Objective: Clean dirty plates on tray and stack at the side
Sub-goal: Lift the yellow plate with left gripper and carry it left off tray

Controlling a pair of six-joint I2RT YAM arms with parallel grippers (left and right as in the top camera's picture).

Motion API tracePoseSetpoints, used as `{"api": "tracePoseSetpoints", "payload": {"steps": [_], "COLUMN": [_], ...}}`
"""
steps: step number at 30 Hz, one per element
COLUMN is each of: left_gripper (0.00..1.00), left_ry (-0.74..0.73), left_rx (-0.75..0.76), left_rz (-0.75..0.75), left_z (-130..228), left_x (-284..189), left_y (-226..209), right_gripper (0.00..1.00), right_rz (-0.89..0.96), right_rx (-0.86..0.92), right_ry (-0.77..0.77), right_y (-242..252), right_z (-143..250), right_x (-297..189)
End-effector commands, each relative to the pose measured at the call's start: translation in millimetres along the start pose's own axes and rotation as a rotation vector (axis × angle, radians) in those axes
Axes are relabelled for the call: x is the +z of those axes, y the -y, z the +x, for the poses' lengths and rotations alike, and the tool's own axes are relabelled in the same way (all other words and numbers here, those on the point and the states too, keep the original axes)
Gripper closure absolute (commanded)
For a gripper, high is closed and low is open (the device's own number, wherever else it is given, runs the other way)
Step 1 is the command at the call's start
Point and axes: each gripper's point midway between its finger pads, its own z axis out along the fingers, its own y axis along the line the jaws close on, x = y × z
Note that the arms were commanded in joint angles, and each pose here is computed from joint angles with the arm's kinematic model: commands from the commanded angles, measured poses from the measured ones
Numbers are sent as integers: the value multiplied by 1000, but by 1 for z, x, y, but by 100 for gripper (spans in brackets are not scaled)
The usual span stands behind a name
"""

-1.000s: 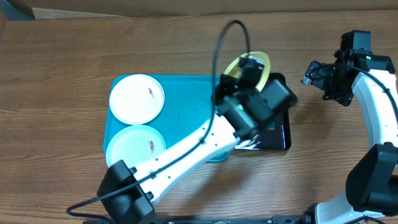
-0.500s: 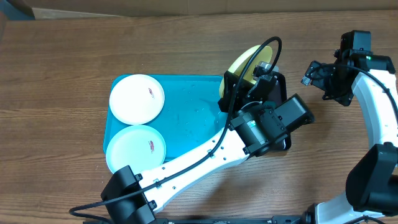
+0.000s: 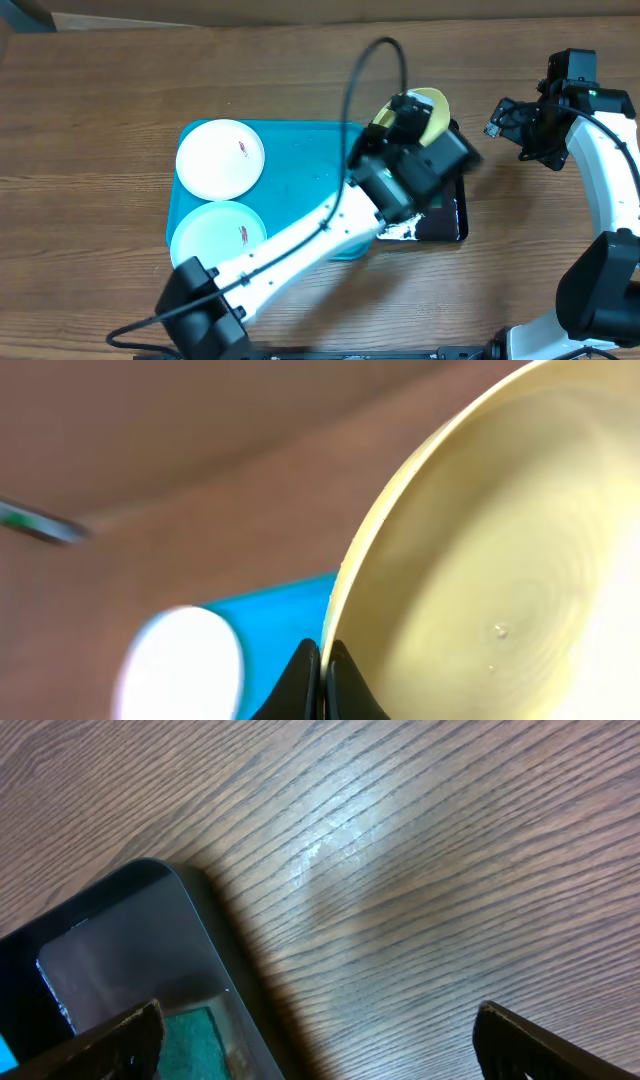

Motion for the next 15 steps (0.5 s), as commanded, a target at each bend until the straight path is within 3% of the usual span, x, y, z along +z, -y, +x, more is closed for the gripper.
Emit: {"api": "tracePoseSetpoints", "payload": {"steps": [1,6,10,15], "left_gripper": [96,95,96,96], "left_ry": [-216,-433,-556,-581], "left_rx": [-164,-357,-588,-846], "left_rz": [279,490,643,557], "left_z": [19,32,36,58], "left_x": [25,58,78,114], "left_y": [20,-12,-71,-181], "right_gripper": [0,0,0,0], "right_rz": [-5,-5,-5,-5], "right_rx": [5,5,5,5], "right_ry": [13,13,13,13], "right_y": [-1,-1,-1,-1], "right_z": [-3,-3,-3,-3], "right_x": [-3,-3,-3,-3]}}
